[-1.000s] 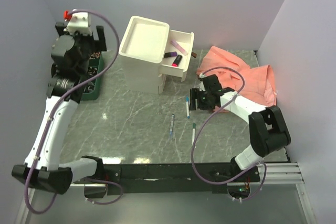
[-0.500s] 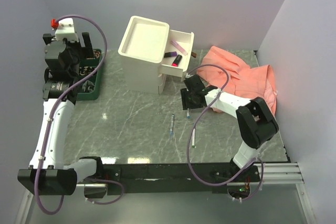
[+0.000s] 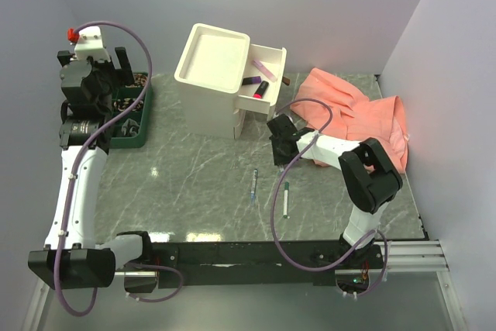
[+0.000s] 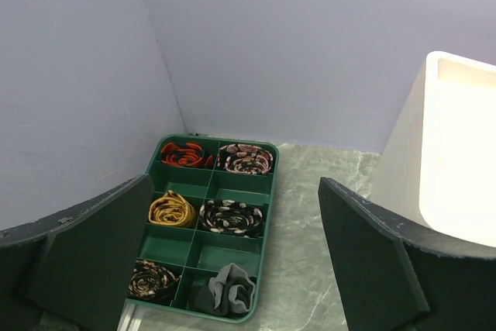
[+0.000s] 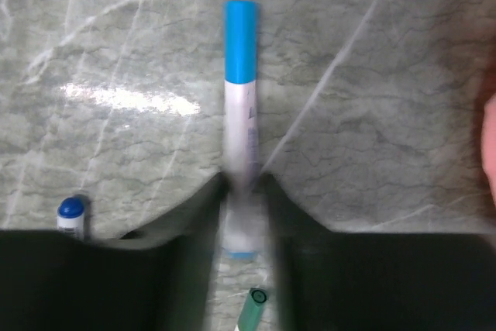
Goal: Sort the stationery into containers
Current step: Pick up the pen from the center of the board, then place the pen in the drawer, then pick up the pen from the center of the board, then place the pen in the drawer, then pick up the pen from the center of the board.
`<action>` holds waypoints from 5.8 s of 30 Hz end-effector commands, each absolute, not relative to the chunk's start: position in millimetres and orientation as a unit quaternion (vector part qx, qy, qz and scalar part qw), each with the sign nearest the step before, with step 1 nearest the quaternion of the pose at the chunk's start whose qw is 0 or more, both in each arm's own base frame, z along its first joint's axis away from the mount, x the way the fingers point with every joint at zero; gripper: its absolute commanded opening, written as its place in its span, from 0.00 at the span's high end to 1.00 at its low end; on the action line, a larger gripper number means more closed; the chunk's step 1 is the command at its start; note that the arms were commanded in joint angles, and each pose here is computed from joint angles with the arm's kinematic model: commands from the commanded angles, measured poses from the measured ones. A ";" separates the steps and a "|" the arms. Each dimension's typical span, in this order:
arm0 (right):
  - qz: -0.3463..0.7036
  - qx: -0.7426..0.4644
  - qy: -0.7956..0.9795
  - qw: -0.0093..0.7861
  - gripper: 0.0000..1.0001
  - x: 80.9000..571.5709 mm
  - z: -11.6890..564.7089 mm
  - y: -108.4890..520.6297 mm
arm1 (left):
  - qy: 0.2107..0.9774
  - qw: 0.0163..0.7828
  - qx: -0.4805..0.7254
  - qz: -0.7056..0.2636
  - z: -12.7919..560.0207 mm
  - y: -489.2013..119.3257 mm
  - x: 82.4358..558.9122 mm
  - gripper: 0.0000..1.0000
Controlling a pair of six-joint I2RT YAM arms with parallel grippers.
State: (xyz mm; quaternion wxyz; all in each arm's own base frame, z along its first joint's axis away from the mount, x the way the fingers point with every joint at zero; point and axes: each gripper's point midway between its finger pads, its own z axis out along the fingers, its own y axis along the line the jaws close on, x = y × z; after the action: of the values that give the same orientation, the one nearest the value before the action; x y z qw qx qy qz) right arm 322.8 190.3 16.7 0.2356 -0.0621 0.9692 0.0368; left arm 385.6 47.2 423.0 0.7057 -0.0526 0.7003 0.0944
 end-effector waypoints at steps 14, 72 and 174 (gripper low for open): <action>0.169 -0.226 0.913 0.295 1.00 279.2 121.8 217.1 | 0.685 0.727 -0.042 0.027 437.5 28.2 400.0 0.05; 0.184 -0.092 0.795 0.570 0.00 359.3 294.9 120.5 | 0.837 0.392 0.264 -0.277 218.4 -263.2 275.3 0.09; 0.199 -0.049 0.930 0.306 0.00 255.2 89.4 149.5 | 0.651 0.740 0.165 0.038 452.2 -152.8 392.0 0.02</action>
State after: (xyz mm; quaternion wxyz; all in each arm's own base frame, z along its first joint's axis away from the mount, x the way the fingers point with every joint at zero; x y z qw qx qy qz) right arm 256.5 143.5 104.2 0.3306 -0.0588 0.9143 0.2264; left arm 397.6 -208.9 467.8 0.7417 0.2160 0.6345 -0.0257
